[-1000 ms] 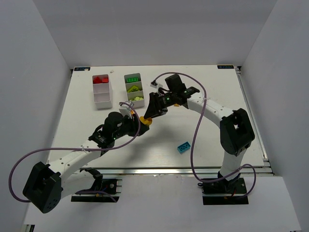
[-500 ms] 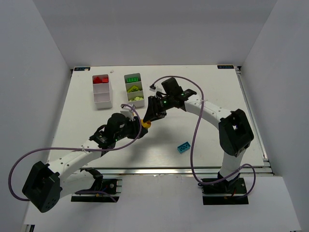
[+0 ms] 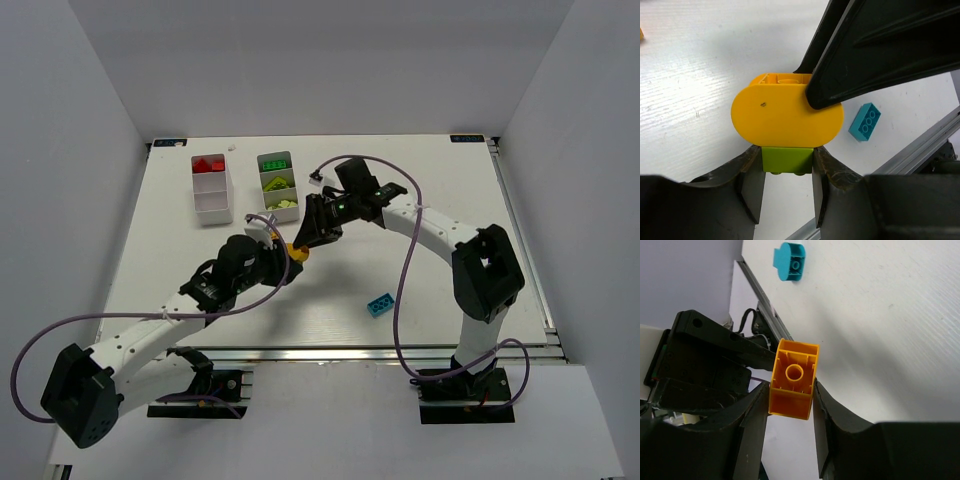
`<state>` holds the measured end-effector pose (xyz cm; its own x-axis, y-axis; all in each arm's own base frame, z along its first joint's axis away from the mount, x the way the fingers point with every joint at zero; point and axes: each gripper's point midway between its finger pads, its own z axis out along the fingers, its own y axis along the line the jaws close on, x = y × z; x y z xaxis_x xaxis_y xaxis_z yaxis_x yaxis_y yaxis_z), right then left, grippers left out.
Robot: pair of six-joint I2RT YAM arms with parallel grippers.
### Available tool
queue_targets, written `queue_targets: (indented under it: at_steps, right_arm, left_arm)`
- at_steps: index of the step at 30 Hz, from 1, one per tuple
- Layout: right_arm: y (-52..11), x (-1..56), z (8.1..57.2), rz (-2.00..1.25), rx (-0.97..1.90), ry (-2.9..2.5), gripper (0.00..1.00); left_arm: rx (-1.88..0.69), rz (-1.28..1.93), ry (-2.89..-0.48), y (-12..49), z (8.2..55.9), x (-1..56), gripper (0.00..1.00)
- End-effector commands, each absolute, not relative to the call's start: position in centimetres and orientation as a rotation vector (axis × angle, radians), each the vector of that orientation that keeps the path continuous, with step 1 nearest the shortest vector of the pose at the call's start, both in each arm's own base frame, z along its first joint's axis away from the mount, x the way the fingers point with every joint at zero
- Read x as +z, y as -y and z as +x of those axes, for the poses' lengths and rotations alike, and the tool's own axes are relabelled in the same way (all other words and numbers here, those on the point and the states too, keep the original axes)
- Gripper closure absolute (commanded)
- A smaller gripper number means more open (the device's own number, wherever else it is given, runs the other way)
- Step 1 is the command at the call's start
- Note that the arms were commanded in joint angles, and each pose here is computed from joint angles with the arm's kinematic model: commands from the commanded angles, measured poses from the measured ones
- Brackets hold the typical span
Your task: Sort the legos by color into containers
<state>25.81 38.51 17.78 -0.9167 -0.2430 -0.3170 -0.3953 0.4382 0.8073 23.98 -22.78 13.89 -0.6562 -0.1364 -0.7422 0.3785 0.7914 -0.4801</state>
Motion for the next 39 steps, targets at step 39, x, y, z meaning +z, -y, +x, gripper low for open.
queue_targets:
  at_steps: [39]
  right_arm:
    - [-29.6,30.9,41.8,-0.629,1.084,-1.771,1.00]
  left_arm:
    - [-0.413,-0.286,-2.169,17.0,40.3,22.3,0.77]
